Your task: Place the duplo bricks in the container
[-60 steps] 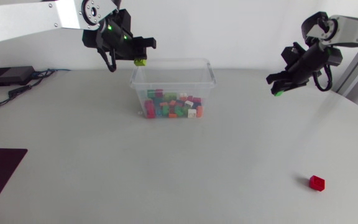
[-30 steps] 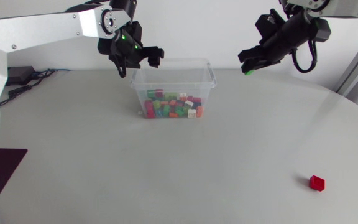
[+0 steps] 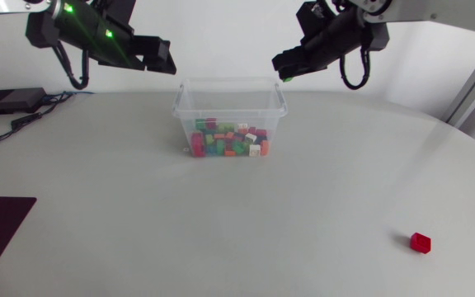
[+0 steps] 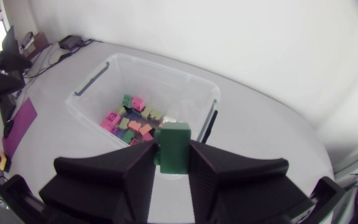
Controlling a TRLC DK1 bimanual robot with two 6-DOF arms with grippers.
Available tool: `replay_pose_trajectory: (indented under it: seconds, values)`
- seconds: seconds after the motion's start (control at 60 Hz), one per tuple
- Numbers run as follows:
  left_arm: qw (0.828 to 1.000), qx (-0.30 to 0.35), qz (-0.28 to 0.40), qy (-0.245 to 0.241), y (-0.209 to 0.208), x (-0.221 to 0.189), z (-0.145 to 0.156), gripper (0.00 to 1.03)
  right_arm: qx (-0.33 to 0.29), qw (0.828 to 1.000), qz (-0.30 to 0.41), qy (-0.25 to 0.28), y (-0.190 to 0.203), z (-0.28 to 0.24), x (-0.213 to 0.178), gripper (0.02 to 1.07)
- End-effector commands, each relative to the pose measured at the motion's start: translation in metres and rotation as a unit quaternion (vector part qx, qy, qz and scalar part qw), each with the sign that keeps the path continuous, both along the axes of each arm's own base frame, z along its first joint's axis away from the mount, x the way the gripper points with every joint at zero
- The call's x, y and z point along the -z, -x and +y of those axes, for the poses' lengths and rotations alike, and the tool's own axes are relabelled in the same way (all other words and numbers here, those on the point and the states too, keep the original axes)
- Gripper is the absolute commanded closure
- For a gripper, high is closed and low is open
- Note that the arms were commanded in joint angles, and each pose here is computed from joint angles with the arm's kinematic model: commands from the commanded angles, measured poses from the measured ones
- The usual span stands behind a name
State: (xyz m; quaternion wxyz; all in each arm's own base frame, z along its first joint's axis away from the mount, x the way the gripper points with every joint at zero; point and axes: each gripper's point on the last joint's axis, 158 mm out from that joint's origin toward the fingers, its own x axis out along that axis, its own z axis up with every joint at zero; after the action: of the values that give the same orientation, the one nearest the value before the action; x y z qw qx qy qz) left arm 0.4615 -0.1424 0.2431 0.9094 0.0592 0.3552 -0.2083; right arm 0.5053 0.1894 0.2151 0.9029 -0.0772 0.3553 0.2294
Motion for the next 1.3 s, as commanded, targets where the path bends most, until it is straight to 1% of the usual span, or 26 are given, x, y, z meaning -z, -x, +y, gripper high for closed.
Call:
replay_pose_trajectory:
  seconds: [0.0,0.133,0.283,0.417,0.567,0.583,0.617,0.75,0.767,0.95,1.0,1.083,1.133,1.217,1.283]
  values:
    - [0.998,0.043,0.025,-0.034,0.027,0.029,0.004,0.05,-0.001,1.0,0.004,-0.006,-0.007,0.014,0.013,0.83]
    - [0.994,0.086,0.039,-0.054,0.055,0.049,0.009,0.05,-0.009,1.0,-0.006,-0.005,-0.013,0.03,0.022,0.83]
    - [0.986,0.117,0.089,-0.084,0.083,0.084,0.015,0.05,-0.014,1.0,-0.013,0.001,-0.019,0.042,0.042,0.83]
    - [0.977,0.134,0.131,-0.097,0.107,0.107,0.021,0.06,-0.016,1.0,-0.019,0.007,-0.029,0.046,0.052,0.82]
    - [0.971,0.144,0.162,-0.105,0.132,0.123,0.026,0.06,-0.015,1.0,-0.018,0.011,-0.039,0.05,0.063,0.79]
    - [0.97,0.144,0.164,-0.105,0.134,0.123,0.026,0.06,-0.013,1.0,-0.018,0.013,-0.04,0.051,0.065,0.77]
    - [0.966,0.151,0.179,-0.108,0.143,0.127,0.026,0.06,-0.012,1.0,-0.02,0.015,-0.041,0.052,0.067,0.65]
    - [0.952,0.165,0.225,-0.125,0.17,0.138,0.026,0.06,-0.004,0.999,-0.025,0.023,-0.04,0.051,0.065,0.1]
    - [0.948,0.169,0.237,-0.13,0.177,0.141,0.026,0.06,-0.003,0.999,-0.027,0.022,-0.039,0.049,0.063,0.07]
    - [0.918,0.175,0.298,-0.193,0.217,0.169,0.032,0.06,0.011,0.999,-0.05,0.008,-0.035,0.035,0.032,0.06]
    - [0.912,0.177,0.312,-0.197,0.226,0.172,0.032,0.06,0.015,0.998,-0.053,0.006,-0.033,0.03,0.027,0.06]
    - [0.892,0.186,0.357,-0.208,0.253,0.175,0.034,0.06,0.021,0.998,-0.055,0.002,-0.027,0.023,0.02,0.07]
    - [0.882,0.187,0.376,-0.213,0.264,0.177,0.036,0.06,0.022,0.998,-0.056,0.001,-0.022,0.02,0.016,0.07]
    - [0.871,0.186,0.398,-0.219,0.279,0.179,0.036,0.07,0.027,0.998,-0.057,-0.004,-0.015,0.016,0.01,0.07]
    - [0.861,0.181,0.42,-0.221,0.29,0.184,0.036,0.09,0.03,0.998,-0.057,-0.005,-0.01,0.012,0.007,0.07]
